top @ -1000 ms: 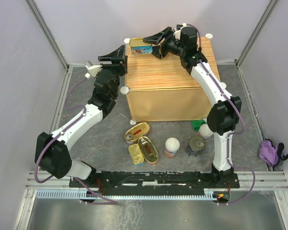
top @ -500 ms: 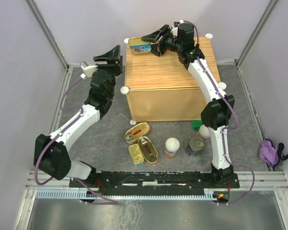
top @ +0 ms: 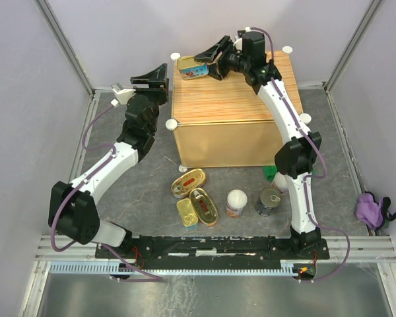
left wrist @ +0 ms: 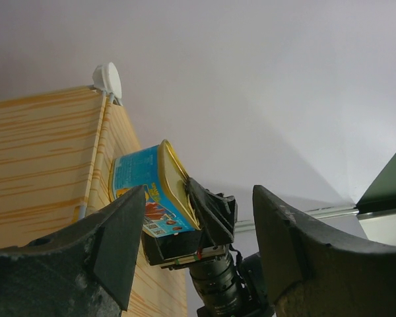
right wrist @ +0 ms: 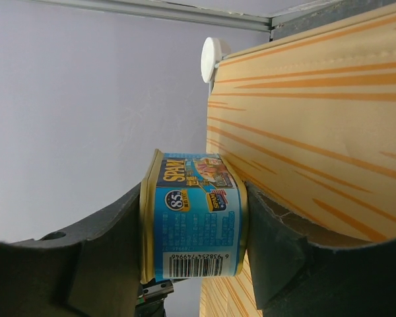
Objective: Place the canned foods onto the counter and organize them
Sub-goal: Place the canned food on the counter.
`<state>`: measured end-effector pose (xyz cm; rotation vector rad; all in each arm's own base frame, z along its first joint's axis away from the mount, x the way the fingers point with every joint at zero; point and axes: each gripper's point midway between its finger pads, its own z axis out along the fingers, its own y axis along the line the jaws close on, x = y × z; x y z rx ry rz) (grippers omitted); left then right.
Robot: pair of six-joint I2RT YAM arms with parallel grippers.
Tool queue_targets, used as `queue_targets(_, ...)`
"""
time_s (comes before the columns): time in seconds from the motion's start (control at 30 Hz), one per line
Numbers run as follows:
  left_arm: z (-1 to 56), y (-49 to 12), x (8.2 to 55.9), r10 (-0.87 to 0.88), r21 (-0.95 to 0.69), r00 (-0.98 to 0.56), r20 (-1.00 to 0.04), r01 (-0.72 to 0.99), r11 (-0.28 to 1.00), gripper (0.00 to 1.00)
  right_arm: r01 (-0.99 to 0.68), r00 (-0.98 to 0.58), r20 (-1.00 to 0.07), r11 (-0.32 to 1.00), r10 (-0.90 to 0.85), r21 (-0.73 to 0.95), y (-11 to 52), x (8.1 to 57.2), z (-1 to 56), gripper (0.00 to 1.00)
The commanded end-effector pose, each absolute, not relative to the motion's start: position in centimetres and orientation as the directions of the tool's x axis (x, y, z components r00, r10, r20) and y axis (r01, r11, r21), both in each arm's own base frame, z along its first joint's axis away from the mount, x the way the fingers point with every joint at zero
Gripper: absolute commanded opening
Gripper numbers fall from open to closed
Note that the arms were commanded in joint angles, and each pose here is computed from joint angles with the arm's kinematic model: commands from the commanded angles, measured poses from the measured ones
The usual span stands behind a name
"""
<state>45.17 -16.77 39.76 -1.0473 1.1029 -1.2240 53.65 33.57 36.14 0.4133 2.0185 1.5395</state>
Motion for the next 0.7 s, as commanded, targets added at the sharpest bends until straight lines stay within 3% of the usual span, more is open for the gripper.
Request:
queue_targets(0.0, 42.4, -16.5, 45.3, -0.997, -0.969, 0.03, -0.077, 0.233, 0.082, 0.72, -0.172, -0.77, -0.329, 0.319, 0.546, 0.932, 33.6, 53.1, 38.1, 0.67)
queue_targets(0.1, 42.5, -16.5, 45.4, -0.997, -0.968, 0.027, -0.077, 0.236, 0.081, 0.72, -0.173, -0.767, -0.336, 0.328, 0.547, 0.929, 33.6, 53.2, 37.9, 0.76)
queue_targets(0.13, 42.5, -16.5, 45.4, -0.997, -0.968, 0.025, -0.076, 0.238, 0.08, 0.71, -0.175, -0.763, -0.342, 0.335, 0.548, 0.926, 33.4, 53.2, 37.9, 0.96)
queue_targets(0.17, 42.6, -16.5, 45.5, -0.997, -0.967, 0.024, -0.079, 0.24, 0.082, 0.71, -0.175, -0.763, -0.346, 0.342, 0.545, 0.923, 33.4, 53.2, 37.8, 1.0)
queue_targets(0.67, 43.5, -16.5, 45.3, -0.995, -0.96, 0.016, -0.099, 0.263, 0.1, 0.71, -0.217, -0.675, -0.438, 0.407, 0.594, 0.887, 30.5, 53.5, 40.6, 0.99)
